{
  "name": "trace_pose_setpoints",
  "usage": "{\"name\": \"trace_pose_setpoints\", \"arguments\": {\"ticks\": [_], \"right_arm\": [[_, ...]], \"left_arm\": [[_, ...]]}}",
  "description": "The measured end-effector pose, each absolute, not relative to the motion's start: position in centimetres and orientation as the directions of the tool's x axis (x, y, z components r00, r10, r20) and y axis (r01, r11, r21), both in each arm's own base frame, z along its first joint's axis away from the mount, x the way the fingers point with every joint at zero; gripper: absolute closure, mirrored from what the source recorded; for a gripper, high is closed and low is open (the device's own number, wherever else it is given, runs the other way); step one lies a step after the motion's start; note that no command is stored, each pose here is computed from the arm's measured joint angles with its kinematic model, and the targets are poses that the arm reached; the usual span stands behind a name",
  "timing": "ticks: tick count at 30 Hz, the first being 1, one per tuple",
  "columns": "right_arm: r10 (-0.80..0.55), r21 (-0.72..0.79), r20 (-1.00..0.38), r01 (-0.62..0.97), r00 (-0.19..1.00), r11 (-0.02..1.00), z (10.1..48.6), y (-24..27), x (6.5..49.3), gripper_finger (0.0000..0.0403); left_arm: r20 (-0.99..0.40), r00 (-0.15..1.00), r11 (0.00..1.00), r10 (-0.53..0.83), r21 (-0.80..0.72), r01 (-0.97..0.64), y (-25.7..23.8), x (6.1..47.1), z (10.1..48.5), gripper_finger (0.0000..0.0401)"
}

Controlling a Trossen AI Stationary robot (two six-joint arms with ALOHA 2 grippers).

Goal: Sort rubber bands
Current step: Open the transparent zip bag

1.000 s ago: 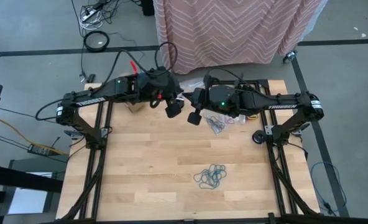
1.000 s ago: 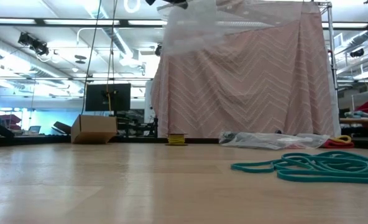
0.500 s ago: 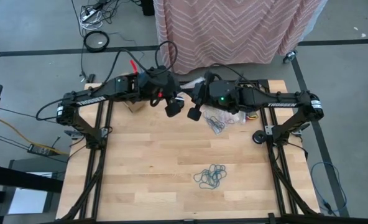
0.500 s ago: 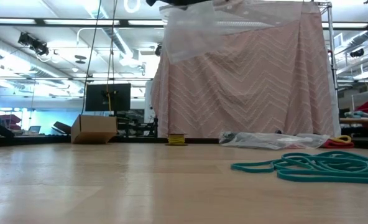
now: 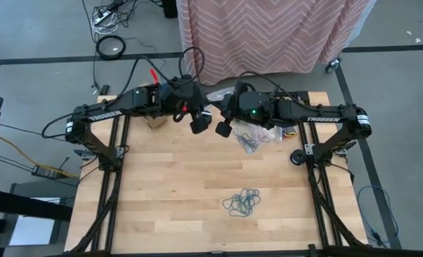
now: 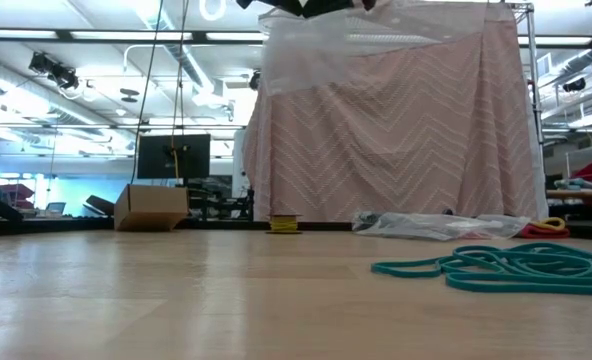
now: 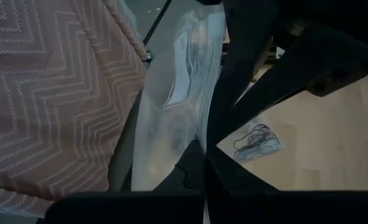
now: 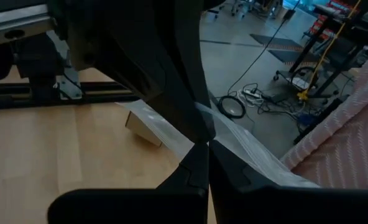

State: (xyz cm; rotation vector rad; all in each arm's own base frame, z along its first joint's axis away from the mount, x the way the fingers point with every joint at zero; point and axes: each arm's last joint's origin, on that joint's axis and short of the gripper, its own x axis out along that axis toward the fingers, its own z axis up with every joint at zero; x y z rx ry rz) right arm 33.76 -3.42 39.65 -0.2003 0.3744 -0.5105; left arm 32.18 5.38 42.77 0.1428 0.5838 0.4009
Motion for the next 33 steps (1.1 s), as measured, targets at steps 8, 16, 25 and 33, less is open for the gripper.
{"name": "trace_pose_setpoints", "arguments": {"ticks": [8, 16, 25, 33], "right_arm": [[-0.501, -0.260, -0.283, 0.437, 0.818, 0.861, 39.8, -4.1, 33.8, 0.0403], [-0.513, -0.245, -0.261, 0.458, 0.818, 0.855, 40.1, -4.2, 33.8, 0.0403], [-0.502, -0.210, -0.353, 0.456, 0.789, 0.865, 39.2, -4.2, 33.5, 0.0403], [-0.486, -0.204, -0.272, 0.444, 0.831, 0.873, 40.1, -4.4, 33.8, 0.0403]], "left_arm": [[-0.514, 0.752, 0.911, 0.412, 0.247, -0.331, 5.6, 32.4, 42.5, 0.0401], [-0.548, 0.714, 0.900, 0.436, 0.283, -0.332, 6.4, 32.3, 41.9, 0.0401], [-0.561, 0.701, 0.898, 0.441, 0.291, -0.332, 7.6, 31.9, 41.8, 0.0401], [-0.564, 0.709, 0.906, 0.422, 0.278, -0.318, 7.5, 31.9, 41.8, 0.0401]]}}
